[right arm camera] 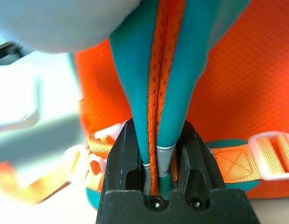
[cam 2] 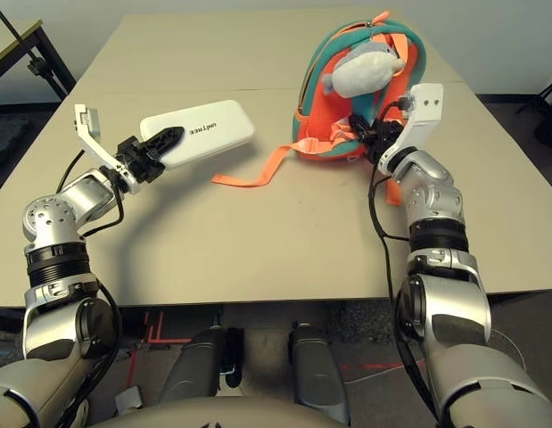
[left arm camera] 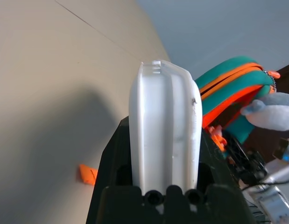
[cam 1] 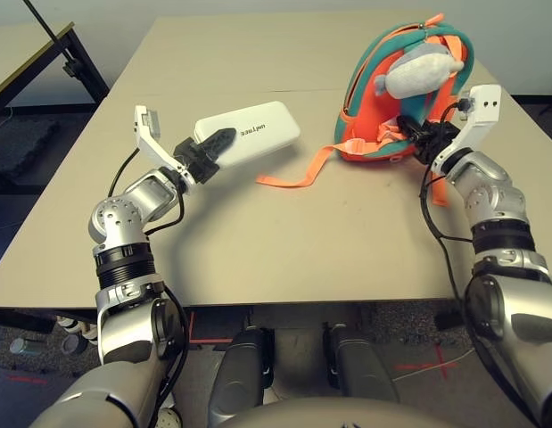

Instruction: Put the pencil case into the backpack and zip it.

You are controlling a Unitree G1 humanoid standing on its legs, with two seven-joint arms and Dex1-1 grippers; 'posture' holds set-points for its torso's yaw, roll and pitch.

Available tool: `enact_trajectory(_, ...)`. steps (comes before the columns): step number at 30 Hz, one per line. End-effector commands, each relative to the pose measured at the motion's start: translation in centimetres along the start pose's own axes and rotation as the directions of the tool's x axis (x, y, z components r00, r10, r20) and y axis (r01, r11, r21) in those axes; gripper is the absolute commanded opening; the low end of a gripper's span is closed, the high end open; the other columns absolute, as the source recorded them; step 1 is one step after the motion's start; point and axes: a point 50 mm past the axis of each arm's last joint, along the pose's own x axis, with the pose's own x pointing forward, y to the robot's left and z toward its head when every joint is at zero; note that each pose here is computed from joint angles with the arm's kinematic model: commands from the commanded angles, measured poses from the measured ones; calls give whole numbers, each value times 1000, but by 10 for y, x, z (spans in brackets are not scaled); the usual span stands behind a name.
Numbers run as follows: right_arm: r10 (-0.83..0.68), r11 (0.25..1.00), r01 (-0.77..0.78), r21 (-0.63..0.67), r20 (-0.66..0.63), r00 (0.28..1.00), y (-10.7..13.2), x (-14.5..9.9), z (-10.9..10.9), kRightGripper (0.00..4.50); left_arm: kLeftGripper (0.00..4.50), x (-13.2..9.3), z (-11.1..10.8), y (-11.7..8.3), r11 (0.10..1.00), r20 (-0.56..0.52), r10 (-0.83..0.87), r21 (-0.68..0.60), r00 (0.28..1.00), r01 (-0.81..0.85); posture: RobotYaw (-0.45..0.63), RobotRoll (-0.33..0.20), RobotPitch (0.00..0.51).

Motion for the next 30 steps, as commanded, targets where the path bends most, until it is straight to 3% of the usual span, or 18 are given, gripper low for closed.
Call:
enact_trajectory(1, 167, 986, -167, -8, -27, 986, 23, -13, 9, 770, 1239, -1, 3, -3, 1000, 23, -24, 14, 999, 24, -158, 0, 119)
enact_trajectory(10, 383, 922, -376, 93, -73, 921, 62, -61, 23, 770, 1239, 3, -2, -2, 1000, 12, -28, 5, 1000, 28, -176, 0, 126)
enact_trajectory(19, 483, 855, -452, 256, -75, 872, 81, -98, 23, 770, 1239, 8, -6, -1, 999, -7, -41, 3, 999, 41, -196, 0, 126)
enact_trajectory(23, 456, 869, -416, 268, -106, 884, 83, -102, 14, 770, 1239, 10, -7, -2, 999, -14, -48, 3, 999, 48, -201, 0, 127)
enact_trajectory(30, 276, 950, -237, 204, -187, 943, 82, -84, -17, 769, 1239, 12, 0, -8, 995, -14, -83, 47, 996, 84, -196, 0, 127)
